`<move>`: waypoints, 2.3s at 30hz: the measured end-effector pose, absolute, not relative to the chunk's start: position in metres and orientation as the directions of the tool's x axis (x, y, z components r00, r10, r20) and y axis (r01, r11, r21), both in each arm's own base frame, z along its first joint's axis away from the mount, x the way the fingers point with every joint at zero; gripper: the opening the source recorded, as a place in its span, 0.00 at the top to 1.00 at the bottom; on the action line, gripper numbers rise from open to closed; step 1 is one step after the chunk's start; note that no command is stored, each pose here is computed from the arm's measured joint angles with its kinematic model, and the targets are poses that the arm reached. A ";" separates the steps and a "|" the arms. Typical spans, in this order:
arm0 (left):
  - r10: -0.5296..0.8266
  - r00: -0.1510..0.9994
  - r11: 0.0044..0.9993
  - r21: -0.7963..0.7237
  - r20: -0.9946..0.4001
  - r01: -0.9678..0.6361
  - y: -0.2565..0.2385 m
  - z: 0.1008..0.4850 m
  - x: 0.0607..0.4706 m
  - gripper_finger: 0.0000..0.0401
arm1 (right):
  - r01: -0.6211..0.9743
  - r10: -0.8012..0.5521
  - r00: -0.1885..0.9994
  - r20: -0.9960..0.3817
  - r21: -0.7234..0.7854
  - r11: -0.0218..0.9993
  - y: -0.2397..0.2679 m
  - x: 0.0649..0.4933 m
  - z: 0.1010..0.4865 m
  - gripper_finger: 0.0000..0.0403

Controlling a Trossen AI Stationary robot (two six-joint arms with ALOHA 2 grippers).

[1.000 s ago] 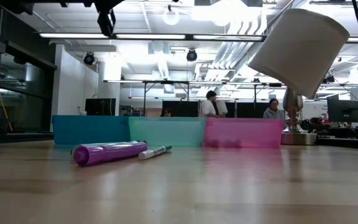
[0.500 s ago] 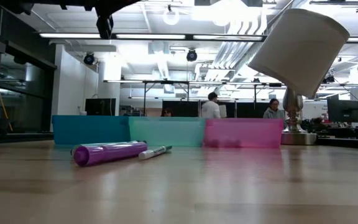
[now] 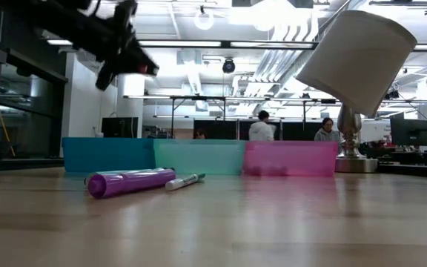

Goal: Pick & Place Markers
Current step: Put the orange pen into the blue bin

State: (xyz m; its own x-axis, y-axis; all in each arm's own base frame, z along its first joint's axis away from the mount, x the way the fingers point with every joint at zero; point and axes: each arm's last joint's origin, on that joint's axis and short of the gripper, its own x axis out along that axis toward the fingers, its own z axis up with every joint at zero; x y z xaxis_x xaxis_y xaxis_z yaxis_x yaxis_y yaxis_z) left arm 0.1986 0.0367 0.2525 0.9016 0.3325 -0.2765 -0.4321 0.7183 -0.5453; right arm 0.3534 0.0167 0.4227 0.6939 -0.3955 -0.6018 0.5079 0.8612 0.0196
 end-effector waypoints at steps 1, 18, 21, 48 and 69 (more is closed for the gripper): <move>0.336 0.889 0.702 -0.547 -0.310 -0.456 0.042 0.249 0.196 0.89 | 0.513 -0.398 0.676 -0.620 0.007 0.858 0.016 0.352 0.421 0.46; 0.431 0.746 0.423 -0.616 -0.508 -0.664 0.122 0.229 0.151 0.89 | 0.643 -0.517 0.535 -0.668 -0.075 0.762 0.008 0.343 0.407 0.46; 0.419 0.735 0.382 -0.631 -0.533 -0.675 0.135 0.224 0.143 0.89 | 0.664 -0.520 0.509 -0.686 -0.072 0.744 0.002 0.341 0.405 0.46; 0.055 0.462 0.235 -0.438 -0.885 -0.868 0.201 0.208 0.162 0.89 | 0.754 -0.499 0.299 -0.814 -0.119 0.646 -0.063 0.321 0.395 0.46; 0.032 0.324 0.187 -0.313 -0.945 -0.931 0.169 0.198 0.195 0.69 | 0.648 -0.504 0.244 -0.828 -0.248 0.720 -0.081 0.314 0.394 0.46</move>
